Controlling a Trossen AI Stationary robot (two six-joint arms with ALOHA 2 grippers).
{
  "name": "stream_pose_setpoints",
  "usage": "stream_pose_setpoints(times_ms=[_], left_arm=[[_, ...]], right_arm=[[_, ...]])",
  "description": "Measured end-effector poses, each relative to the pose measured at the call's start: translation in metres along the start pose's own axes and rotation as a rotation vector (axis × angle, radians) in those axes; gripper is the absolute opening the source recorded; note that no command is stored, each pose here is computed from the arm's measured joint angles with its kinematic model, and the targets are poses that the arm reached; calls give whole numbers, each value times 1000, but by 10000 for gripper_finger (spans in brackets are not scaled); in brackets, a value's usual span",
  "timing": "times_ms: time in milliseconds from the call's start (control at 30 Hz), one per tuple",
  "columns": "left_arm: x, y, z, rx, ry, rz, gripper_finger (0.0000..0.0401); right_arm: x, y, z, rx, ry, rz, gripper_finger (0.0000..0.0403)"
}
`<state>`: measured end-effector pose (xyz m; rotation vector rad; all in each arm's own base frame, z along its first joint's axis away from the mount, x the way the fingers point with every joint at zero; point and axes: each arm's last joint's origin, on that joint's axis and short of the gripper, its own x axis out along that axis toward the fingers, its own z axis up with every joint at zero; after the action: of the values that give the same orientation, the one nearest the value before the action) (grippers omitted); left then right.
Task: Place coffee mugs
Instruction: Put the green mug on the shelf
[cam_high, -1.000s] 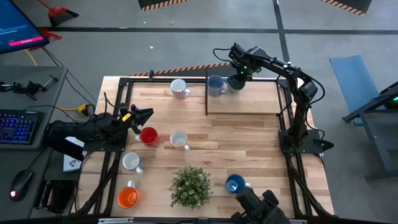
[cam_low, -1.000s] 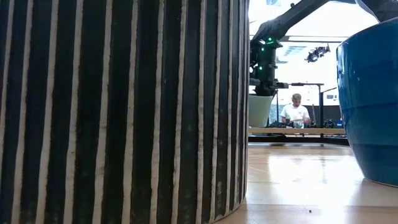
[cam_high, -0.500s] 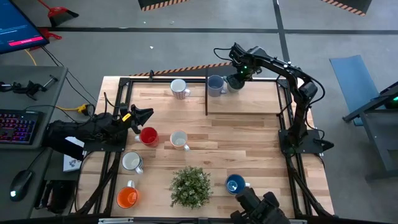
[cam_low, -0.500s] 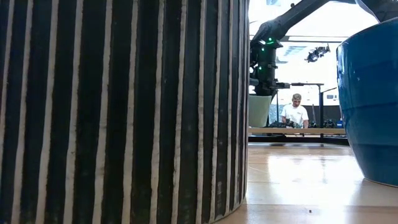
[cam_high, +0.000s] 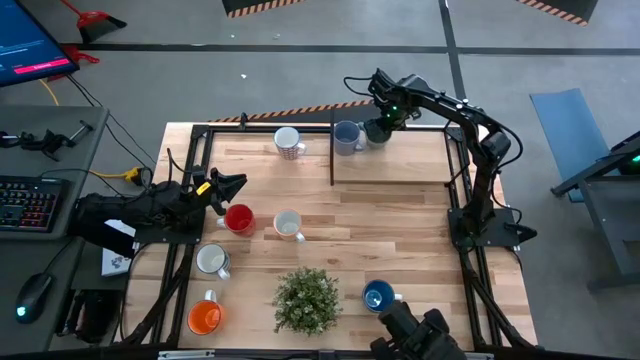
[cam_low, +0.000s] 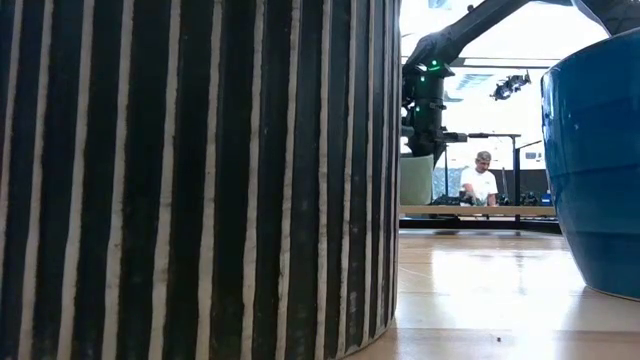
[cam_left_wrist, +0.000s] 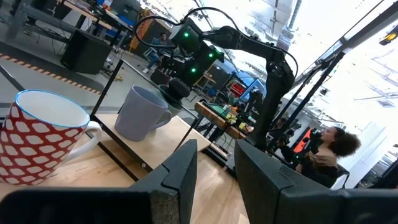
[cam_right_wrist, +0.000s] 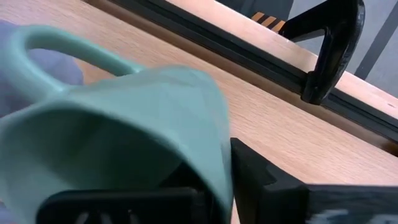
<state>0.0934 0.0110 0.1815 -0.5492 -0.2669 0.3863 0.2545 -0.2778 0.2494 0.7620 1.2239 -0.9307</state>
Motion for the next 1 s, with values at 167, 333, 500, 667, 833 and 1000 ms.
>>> stream_pose_setpoints(times_ms=[167, 333, 500, 667, 833, 1000], left_arm=[[0, 0, 0, 0, 0, 0, 97], [0, 0, 0, 0, 0, 0, 97], [0, 0, 0, 0, 0, 0, 97], [0, 0, 0, 1, 1, 0, 97], [0, 0, -1, 5, 8, 5, 97], [0, 2, -3, 14, 25, 14, 97]], right_arm=[[0, 0, 0, -24, 2, -1, 50], [0, 0, 0, -33, -3, 1, 72], [0, 0, 1, -37, -7, 2, 98], [0, 0, 1, -35, -8, 2, 120], [-2, 0, 2, -62, -17, 4, 126], [-25, 2, 12, -80, -80, 19, 126]])
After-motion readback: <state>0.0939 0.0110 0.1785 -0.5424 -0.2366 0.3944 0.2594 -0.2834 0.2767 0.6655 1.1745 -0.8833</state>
